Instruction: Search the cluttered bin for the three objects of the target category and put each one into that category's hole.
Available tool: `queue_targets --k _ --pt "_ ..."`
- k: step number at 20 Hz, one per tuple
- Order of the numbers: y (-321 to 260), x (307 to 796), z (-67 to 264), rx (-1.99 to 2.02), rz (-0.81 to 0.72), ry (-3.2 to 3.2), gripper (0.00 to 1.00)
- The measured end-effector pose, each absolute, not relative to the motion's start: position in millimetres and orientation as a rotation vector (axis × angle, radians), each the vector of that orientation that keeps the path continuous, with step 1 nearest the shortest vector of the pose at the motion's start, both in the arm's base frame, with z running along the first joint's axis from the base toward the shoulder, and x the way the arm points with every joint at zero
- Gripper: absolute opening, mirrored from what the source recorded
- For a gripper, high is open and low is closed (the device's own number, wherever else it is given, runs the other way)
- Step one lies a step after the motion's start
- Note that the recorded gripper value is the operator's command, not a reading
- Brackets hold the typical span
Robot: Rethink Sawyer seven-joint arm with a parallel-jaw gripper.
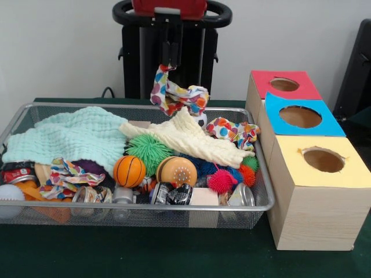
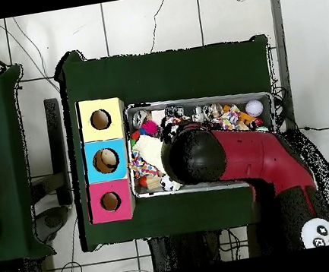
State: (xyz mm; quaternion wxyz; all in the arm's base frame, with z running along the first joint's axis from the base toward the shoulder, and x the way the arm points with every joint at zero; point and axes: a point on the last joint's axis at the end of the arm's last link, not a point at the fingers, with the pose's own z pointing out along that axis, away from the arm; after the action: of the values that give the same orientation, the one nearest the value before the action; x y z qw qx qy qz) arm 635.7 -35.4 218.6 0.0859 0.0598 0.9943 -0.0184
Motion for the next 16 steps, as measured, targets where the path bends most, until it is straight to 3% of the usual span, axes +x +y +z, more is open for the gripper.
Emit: queue_targets --k 16 --pt "13.3 636.6 218.6 0.065 -0.044 2.967 0.0"
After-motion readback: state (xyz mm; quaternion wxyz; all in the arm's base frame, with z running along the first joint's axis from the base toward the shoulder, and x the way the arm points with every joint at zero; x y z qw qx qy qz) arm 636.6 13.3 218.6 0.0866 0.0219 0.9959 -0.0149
